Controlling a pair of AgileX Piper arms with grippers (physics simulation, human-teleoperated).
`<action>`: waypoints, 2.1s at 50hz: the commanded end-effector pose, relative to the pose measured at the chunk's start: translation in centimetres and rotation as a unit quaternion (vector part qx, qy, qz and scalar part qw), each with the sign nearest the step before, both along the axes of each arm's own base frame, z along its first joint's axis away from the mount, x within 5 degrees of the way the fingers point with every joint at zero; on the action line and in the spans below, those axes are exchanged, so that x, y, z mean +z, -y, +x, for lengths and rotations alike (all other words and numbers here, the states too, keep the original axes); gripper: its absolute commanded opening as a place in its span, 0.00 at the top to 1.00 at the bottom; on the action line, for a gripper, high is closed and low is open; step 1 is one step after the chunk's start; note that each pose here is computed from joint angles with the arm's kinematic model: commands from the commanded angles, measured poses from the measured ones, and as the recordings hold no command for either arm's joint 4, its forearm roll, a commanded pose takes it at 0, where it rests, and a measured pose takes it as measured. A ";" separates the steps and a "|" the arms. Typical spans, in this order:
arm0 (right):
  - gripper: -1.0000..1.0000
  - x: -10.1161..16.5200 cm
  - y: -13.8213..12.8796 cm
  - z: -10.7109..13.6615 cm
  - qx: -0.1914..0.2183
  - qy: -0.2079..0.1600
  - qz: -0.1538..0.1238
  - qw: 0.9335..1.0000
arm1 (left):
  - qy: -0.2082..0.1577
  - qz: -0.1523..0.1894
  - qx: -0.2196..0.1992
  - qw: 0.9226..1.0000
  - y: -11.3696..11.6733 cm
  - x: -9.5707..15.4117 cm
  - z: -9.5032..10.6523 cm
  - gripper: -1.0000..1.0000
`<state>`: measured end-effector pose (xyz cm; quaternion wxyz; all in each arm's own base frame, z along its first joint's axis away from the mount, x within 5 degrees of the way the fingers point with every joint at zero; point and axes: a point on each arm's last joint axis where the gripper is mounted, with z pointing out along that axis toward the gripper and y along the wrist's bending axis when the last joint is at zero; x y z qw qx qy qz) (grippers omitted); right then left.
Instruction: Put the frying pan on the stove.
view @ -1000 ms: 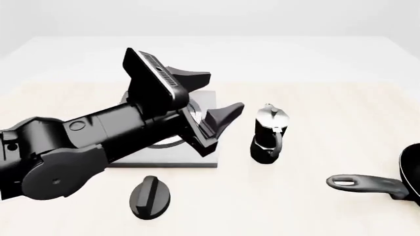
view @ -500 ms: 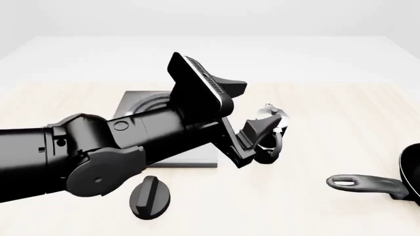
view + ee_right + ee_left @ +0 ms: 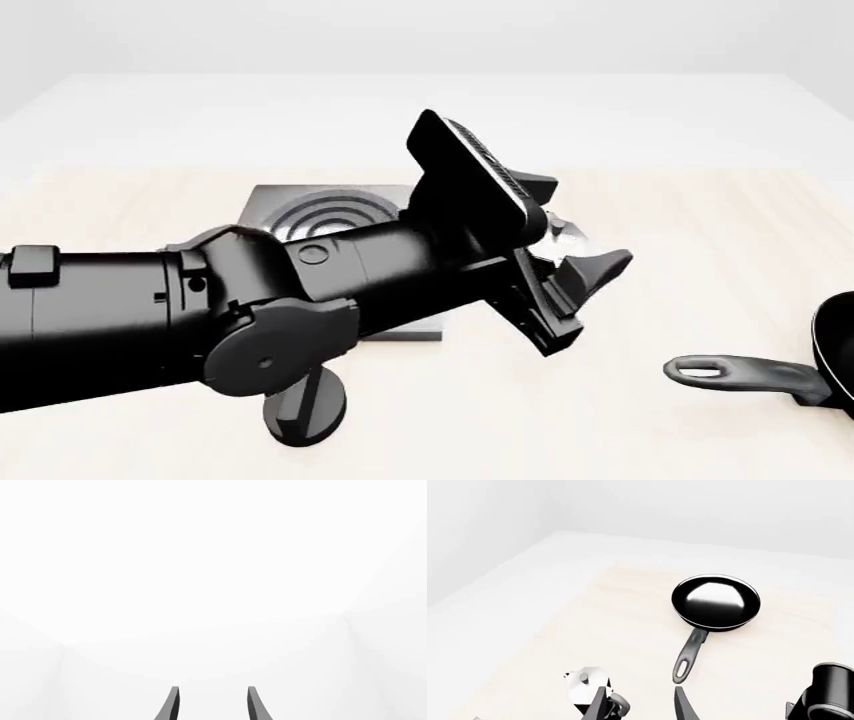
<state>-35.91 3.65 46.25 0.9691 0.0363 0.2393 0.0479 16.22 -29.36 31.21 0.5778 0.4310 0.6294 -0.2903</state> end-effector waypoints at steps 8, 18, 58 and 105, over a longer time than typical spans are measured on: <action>0.00 -0.2 0.0 -0.4 0.002 0.004 0.001 1.000 | -0.012 0.005 -0.024 1.000 2.7 0.0 -0.6 0.00; 0.00 -0.5 0.2 -1.1 0.003 0.005 -0.001 1.000 | -0.018 0.011 -0.034 0.999 4.3 -0.4 -0.7 0.00; 0.00 -1.3 1.3 -2.4 0.009 0.006 -0.006 1.000 | -0.038 0.041 -0.033 0.998 8.8 -2.3 1.3 0.00; 0.00 -1.8 1.9 -3.4 0.017 0.018 -0.007 1.000 | -0.042 0.052 -0.053 0.996 12.5 -2.5 1.0 0.00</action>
